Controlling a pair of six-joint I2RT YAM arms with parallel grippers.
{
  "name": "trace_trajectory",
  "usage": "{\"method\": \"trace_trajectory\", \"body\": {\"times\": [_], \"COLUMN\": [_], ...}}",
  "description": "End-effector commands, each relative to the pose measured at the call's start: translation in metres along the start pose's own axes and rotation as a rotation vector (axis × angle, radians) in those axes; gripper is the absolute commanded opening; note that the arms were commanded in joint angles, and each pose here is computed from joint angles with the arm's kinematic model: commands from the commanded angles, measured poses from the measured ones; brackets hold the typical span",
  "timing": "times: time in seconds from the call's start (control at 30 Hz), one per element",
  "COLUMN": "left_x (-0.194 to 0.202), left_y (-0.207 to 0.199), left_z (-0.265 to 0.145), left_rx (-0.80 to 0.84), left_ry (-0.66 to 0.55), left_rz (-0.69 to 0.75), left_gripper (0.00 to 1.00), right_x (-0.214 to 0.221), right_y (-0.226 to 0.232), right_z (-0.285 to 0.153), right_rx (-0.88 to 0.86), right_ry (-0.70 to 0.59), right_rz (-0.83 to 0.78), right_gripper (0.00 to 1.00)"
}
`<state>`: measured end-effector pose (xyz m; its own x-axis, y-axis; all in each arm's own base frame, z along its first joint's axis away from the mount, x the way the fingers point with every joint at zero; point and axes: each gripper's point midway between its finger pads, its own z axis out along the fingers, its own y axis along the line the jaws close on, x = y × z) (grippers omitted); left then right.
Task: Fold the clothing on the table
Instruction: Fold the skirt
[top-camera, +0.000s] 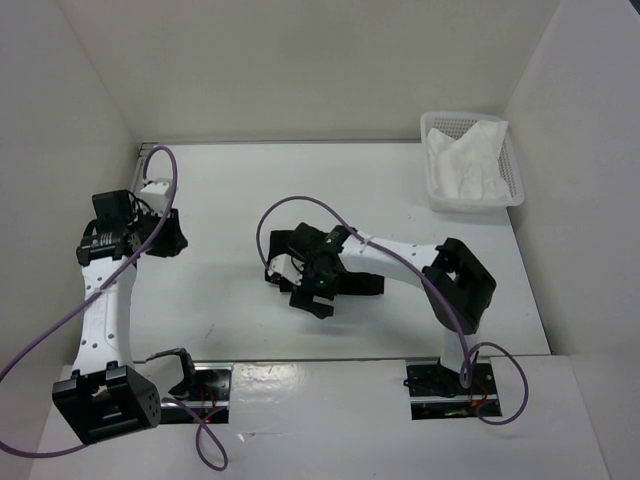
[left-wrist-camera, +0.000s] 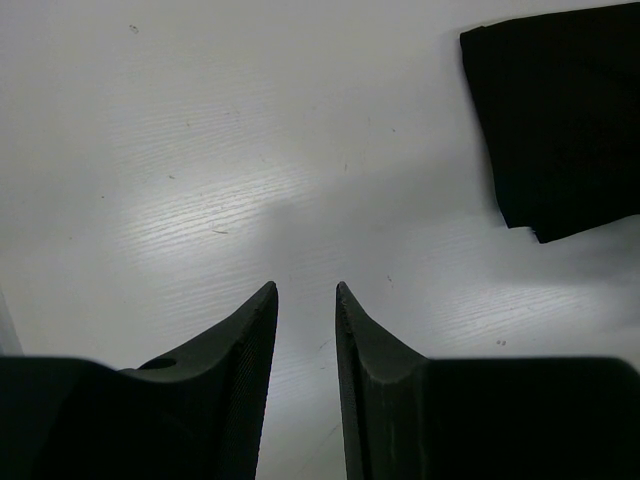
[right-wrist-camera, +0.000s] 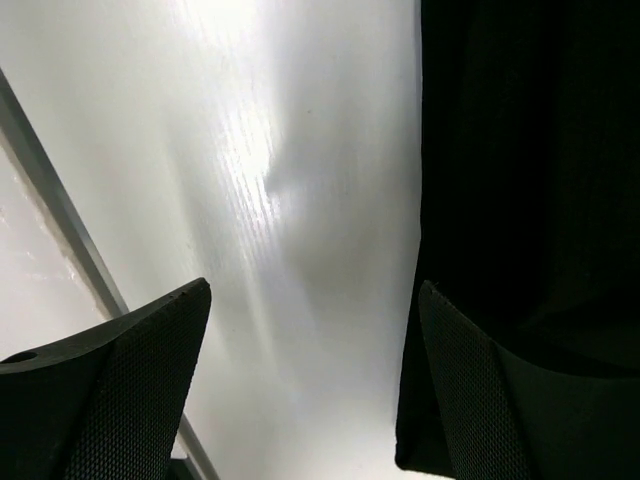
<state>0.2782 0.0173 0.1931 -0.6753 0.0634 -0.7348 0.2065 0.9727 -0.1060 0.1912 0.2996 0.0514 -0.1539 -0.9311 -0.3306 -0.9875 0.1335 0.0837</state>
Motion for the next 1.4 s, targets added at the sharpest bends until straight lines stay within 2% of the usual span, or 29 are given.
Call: {"method": "trace_trajectory", "body": {"times": [0.0, 0.1, 0.13, 0.27, 0.6, 0.97, 1.37], "left_x": [-0.004, -0.004, -0.004, -0.004, -0.004, -0.004, -0.004], "left_y": [-0.002, -0.002, -0.002, -0.002, -0.002, -0.002, -0.002], "left_z": [-0.002, -0.002, -0.002, -0.002, -0.002, -0.002, -0.002], "left_rx": [0.012, 0.012, 0.012, 0.012, 0.012, 0.012, 0.012], "left_ry": [-0.036, -0.036, -0.036, -0.036, -0.036, -0.036, -0.036], "left_rz": [0.02, 0.02, 0.02, 0.02, 0.02, 0.02, 0.02], "left_gripper": [0.37, 0.37, 0.37, 0.37, 0.37, 0.37, 0.38], "right_x": [-0.02, -0.04, -0.038, -0.041, -0.018, -0.02, -0.024], "right_y": [0.002, -0.02, -0.031, -0.045, -0.048, -0.067, -0.05], "right_z": [-0.02, -0.068, -0.076, -0.092, -0.032, -0.019, -0.002], "right_rx": [-0.001, 0.181, 0.258, 0.356, 0.293, 0.264, 0.139], "right_ry": [-0.049, -0.149, -0.142, -0.161, -0.078, -0.09, -0.099], "right_rz": [-0.004, -0.007, -0.002, 0.002, -0.001, 0.011, 0.01], "right_gripper": [0.88, 0.9, 0.91, 0.91, 0.92, 0.92, 0.92]}}
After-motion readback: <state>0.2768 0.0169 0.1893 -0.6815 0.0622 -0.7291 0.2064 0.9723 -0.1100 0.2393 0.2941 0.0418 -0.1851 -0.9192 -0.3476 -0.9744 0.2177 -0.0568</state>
